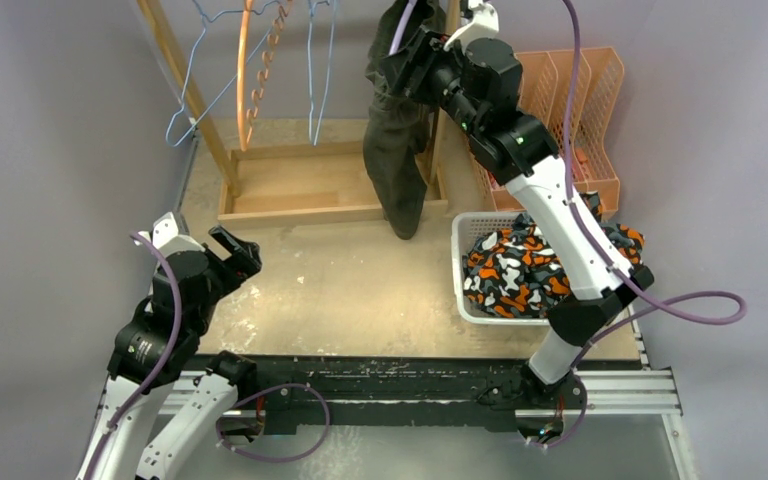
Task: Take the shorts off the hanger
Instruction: Pick up the hanger from the clothes rod.
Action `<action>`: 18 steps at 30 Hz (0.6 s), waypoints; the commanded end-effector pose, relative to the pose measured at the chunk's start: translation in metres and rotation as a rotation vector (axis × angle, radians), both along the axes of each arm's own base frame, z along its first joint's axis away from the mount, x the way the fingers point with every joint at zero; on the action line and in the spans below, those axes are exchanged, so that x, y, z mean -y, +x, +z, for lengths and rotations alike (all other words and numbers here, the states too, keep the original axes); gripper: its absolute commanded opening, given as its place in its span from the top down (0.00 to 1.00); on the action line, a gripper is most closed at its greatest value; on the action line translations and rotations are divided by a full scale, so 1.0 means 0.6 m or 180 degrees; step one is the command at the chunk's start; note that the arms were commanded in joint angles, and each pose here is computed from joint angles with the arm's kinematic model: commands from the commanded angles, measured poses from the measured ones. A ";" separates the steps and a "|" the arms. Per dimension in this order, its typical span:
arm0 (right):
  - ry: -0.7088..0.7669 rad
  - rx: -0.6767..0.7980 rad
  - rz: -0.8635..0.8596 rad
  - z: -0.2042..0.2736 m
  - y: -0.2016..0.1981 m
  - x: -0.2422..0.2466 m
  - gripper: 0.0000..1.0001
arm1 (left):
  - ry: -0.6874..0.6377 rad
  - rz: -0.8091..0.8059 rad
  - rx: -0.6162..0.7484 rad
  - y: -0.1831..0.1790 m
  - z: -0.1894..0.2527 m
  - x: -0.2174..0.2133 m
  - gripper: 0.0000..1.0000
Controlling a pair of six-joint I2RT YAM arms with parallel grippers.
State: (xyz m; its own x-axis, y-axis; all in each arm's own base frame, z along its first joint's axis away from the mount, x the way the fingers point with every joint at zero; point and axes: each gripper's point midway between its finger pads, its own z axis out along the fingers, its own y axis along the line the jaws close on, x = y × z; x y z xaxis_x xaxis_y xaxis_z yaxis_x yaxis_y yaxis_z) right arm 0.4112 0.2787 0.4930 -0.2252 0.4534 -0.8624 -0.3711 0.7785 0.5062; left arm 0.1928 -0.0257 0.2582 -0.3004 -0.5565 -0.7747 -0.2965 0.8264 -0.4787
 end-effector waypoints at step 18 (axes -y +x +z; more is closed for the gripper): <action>0.0509 -0.0118 0.0076 0.030 0.073 0.007 0.39 | -0.0052 -0.0034 0.0146 -0.003 0.032 0.001 0.15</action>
State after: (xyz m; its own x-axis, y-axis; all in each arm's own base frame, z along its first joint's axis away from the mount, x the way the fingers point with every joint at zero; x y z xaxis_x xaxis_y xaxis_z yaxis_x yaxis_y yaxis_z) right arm 0.4541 0.2750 0.4950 -0.2444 0.5396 -0.8057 -0.3156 0.7414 0.5923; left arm 0.1914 -0.0263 0.2594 -0.3041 -0.5570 -0.7728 -0.2930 0.8266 -0.4805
